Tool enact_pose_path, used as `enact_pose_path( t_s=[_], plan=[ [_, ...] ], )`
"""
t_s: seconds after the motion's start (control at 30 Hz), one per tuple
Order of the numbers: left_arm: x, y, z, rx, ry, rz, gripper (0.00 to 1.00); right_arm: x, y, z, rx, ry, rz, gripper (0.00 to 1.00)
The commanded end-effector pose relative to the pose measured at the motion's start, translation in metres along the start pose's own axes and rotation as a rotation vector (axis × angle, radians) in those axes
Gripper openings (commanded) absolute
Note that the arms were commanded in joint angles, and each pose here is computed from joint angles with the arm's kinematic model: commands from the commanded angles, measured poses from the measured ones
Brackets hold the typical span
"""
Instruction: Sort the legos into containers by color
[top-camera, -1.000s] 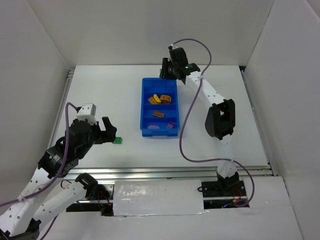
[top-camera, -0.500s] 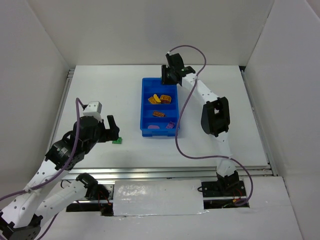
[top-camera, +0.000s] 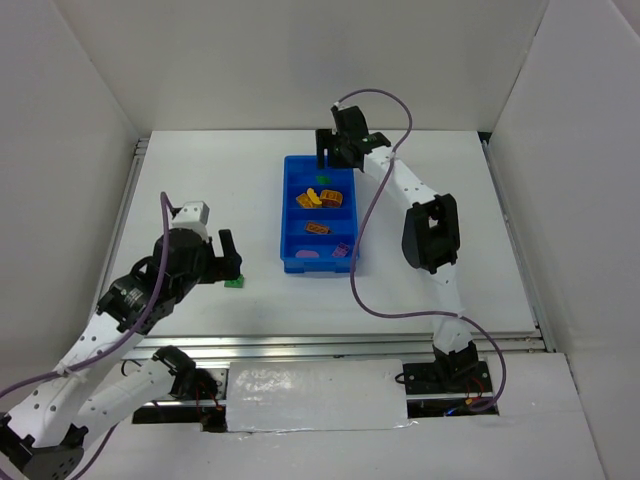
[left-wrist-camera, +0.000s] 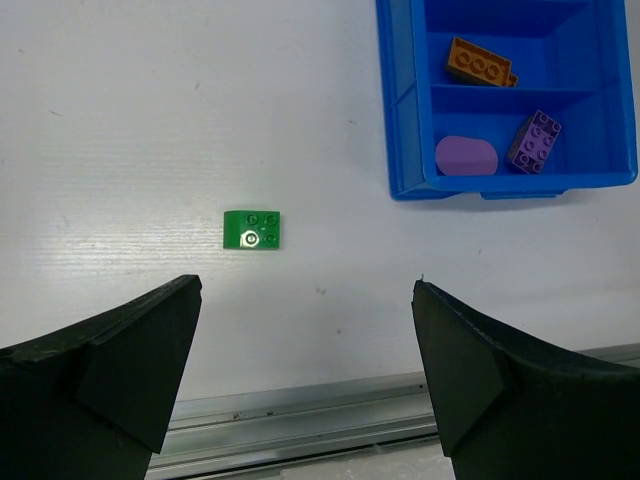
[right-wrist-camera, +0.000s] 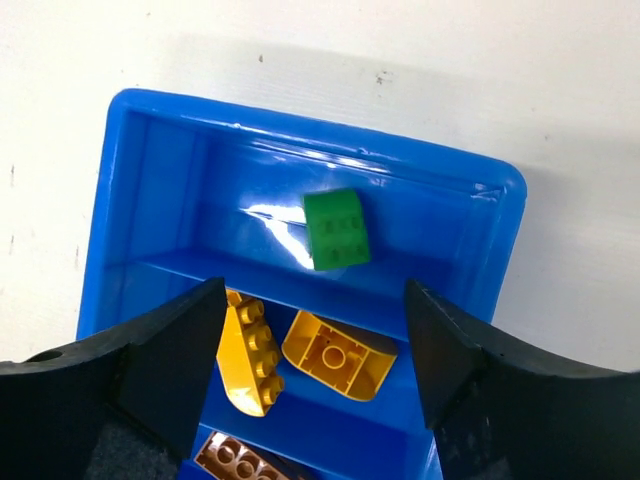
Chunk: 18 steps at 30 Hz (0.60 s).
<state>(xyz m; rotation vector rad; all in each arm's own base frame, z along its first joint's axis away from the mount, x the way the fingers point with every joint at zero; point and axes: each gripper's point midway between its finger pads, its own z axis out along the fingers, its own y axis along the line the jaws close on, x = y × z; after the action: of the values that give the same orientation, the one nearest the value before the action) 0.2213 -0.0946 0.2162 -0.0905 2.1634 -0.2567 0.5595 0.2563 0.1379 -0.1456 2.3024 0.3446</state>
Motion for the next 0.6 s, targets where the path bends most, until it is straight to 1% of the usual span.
enact_pose_path(
  t_s=[0.0,0.03,0.13,0.2,0.23,0.27,0.3,0.33,0.37,0.4,0.43,0.47,0.5,0.53,0.57],
  plan=[
    [-0.012,-0.005,0.000,0.014,-0.029,0.007,1.00,-0.040,0.021,-0.027,-0.054,-0.120,-0.018,0.79],
    [-0.013,-0.004,0.000,0.010,-0.030,0.004,0.99,-0.042,0.022,-0.030,-0.057,-0.128,-0.020,0.88],
    [-0.013,-0.004,0.000,0.009,-0.030,0.001,1.00,-0.046,0.020,-0.029,-0.040,-0.137,-0.028,0.96],
    [-0.014,-0.003,0.000,0.005,-0.032,-0.001,0.99,-0.051,0.018,-0.033,-0.030,-0.140,-0.026,0.96],
    [-0.013,-0.002,0.001,-0.003,-0.030,-0.005,1.00,-0.055,0.023,-0.042,-0.045,-0.148,-0.022,0.96],
    [-0.013,-0.001,0.002,-0.011,-0.028,-0.010,0.99,-0.046,0.023,-0.043,-0.052,-0.126,-0.019,0.96],
    [-0.012,0.001,0.005,-0.023,-0.022,-0.011,1.00,-0.061,0.032,-0.068,-0.079,-0.175,-0.019,0.96],
    [-0.011,0.001,0.007,-0.031,-0.017,-0.017,1.00,-0.062,0.035,-0.080,-0.087,-0.186,-0.014,0.96],
    [-0.007,0.001,0.013,-0.049,0.010,-0.016,1.00,-0.043,0.032,-0.082,-0.081,-0.150,-0.014,0.96],
    [-0.004,0.002,0.017,-0.068,0.027,-0.034,1.00,-0.059,0.043,-0.117,-0.111,-0.215,-0.018,0.97],
    [0.000,0.004,0.020,-0.088,0.054,-0.040,1.00,-0.035,0.045,-0.121,-0.138,-0.161,-0.025,0.97],
    [0.010,0.005,0.032,-0.124,0.112,-0.039,1.00,-0.028,0.048,-0.132,-0.163,-0.153,-0.024,0.97],
    [0.017,0.003,0.037,-0.137,0.150,-0.056,0.99,-0.037,0.057,-0.165,-0.209,-0.200,-0.018,0.97],
    [0.028,0.003,0.050,-0.160,0.204,-0.054,0.99,-0.008,0.058,-0.166,-0.248,-0.137,-0.019,0.97],
    [0.033,0.002,0.056,-0.167,0.229,-0.063,0.99,0.003,0.060,-0.175,-0.272,-0.126,-0.016,0.97]
  ],
)
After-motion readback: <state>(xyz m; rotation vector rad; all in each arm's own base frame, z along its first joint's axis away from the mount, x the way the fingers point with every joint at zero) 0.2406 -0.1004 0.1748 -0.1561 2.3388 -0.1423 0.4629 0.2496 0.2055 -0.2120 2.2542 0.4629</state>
